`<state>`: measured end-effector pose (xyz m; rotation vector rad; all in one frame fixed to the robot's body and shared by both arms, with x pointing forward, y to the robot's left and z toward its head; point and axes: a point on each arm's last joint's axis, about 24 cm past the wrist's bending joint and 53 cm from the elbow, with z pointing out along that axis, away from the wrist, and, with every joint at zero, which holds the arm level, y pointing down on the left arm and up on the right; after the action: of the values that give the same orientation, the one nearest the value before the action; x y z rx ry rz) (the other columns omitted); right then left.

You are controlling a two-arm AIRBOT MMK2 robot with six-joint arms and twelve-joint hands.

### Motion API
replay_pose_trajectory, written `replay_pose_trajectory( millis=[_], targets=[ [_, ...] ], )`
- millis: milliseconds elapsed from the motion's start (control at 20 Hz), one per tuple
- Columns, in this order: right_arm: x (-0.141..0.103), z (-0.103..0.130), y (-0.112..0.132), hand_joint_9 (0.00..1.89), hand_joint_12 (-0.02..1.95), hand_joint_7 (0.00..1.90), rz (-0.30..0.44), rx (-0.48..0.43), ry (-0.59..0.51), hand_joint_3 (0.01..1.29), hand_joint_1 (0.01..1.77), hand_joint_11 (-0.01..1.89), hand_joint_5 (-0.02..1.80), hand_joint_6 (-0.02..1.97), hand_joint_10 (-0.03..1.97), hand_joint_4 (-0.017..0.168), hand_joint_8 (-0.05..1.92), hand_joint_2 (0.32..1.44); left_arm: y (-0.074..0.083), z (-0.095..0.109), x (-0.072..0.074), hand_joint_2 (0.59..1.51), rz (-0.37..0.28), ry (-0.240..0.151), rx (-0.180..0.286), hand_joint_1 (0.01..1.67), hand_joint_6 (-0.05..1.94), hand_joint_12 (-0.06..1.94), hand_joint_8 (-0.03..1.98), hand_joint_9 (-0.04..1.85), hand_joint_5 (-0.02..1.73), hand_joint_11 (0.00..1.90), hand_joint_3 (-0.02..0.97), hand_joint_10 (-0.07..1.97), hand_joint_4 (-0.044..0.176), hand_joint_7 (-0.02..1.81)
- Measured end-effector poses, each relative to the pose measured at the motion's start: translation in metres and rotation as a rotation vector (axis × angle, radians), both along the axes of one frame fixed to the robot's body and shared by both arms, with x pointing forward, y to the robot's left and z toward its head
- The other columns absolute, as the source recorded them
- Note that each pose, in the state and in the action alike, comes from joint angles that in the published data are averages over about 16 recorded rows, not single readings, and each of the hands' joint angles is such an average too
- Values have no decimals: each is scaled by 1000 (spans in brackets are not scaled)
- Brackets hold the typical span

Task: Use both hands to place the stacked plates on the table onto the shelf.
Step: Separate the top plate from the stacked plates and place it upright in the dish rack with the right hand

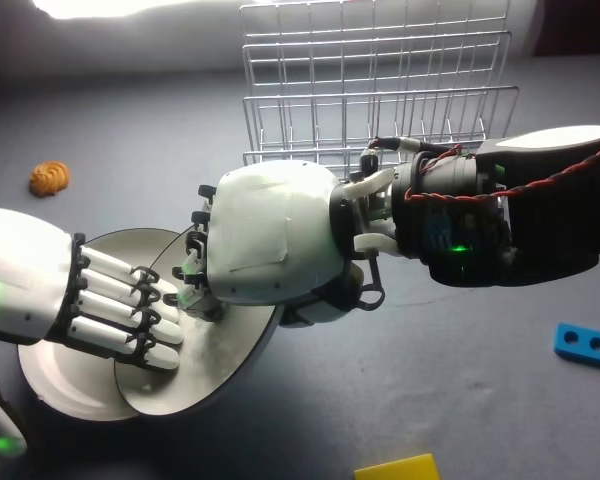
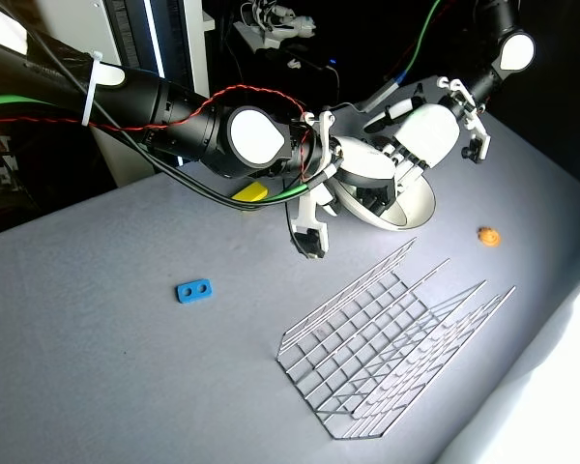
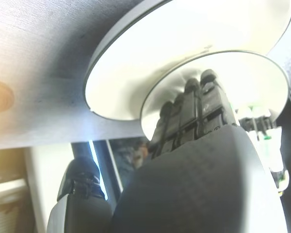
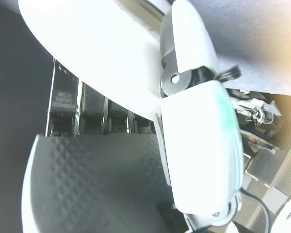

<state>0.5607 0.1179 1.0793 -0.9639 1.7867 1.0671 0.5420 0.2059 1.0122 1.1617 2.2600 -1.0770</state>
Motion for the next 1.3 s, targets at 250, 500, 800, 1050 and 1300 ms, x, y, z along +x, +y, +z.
replay_pose_trajectory(
  millis=[250,500,800,1050,1300],
  targets=[
    [1,6,2,927,1329,757,0,13,2,12,1237,818,679,745,661,-2,860,1021,3,15,19,1144,34,-40,-11,16,7,-13,-7,23,-1,13,15,5,4,1],
    [4,16,3,972,1326,786,-8,28,5,12,1237,828,692,874,604,3,970,1018,16,29,41,1147,84,-85,-8,16,14,-13,2,22,5,14,16,5,4,11],
    [4,38,4,994,1350,849,-10,60,0,12,1234,834,735,1018,719,5,1038,1021,41,46,65,1149,154,-135,6,16,17,-14,5,23,9,14,16,6,4,18],
    [3,64,3,986,1383,891,-17,98,0,12,1233,832,773,1136,874,5,1064,1030,58,59,81,1149,198,-171,11,16,17,-14,5,22,13,13,16,6,6,17],
    [-1,96,-2,988,1402,929,-20,152,13,12,1242,852,798,1194,928,3,1060,1038,68,70,92,1150,226,-196,5,16,16,-14,5,22,17,13,16,6,7,15]
  ],
)
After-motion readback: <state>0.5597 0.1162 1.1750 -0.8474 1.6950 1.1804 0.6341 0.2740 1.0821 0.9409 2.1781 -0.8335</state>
